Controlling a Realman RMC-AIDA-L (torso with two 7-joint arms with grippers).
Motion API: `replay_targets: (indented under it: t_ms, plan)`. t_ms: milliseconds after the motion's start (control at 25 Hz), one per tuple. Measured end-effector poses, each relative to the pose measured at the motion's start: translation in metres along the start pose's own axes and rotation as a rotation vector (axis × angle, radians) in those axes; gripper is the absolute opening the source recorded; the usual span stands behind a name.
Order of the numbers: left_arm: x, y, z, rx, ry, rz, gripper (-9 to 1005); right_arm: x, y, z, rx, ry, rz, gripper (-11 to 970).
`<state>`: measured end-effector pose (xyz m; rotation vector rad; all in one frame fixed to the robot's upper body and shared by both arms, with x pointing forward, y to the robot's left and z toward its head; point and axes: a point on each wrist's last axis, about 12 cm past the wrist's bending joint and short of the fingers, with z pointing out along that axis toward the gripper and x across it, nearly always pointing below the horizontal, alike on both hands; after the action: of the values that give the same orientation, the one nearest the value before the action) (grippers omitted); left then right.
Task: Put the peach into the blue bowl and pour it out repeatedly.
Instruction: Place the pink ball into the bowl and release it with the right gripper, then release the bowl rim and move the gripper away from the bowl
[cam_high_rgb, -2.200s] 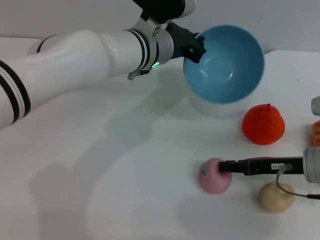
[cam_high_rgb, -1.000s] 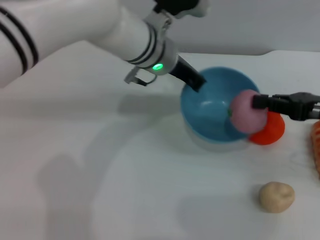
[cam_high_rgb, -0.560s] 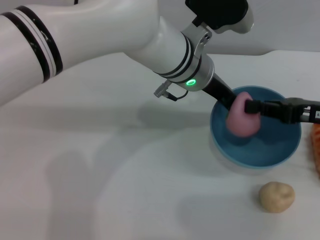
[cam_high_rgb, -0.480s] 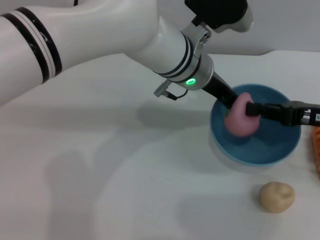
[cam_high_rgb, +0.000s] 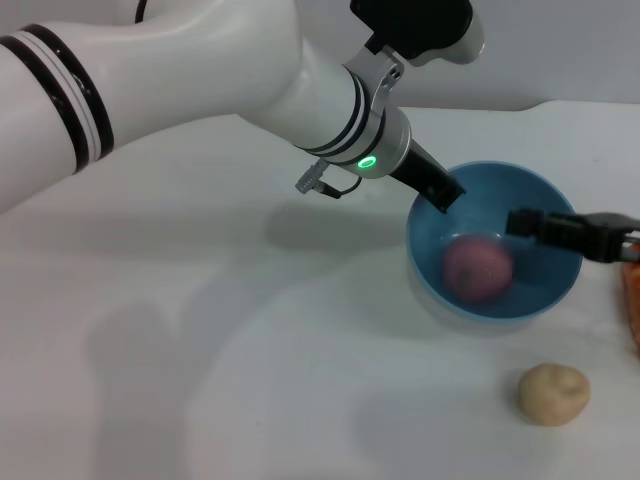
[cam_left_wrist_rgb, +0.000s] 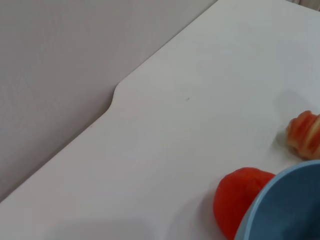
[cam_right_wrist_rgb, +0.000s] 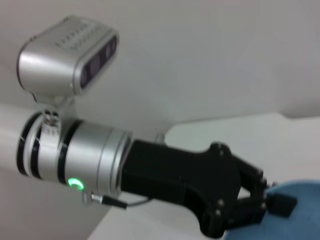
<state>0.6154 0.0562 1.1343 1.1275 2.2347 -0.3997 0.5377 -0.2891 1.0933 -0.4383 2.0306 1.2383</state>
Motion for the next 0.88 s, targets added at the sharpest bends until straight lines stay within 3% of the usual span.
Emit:
replay_targets:
  t_ms: [200, 400, 880]
  plan:
    - [0.002, 0.003, 0.001, -0.006, 0.002, -0.009, 0, 0.001, 0.000, -0.009, -0.003, -0.102, -0.042, 321]
    - [0.011, 0.012, 0.006, -0.035, 0.022, -0.038, -1, 0.003, -0.007, -0.018, 0.044, -0.158, -0.012, 456]
    - [0.038, 0.001, 0.017, -0.016, 0.123, -0.022, -1, 0.018, -0.014, -0.036, 0.100, -0.228, 0.006, 456]
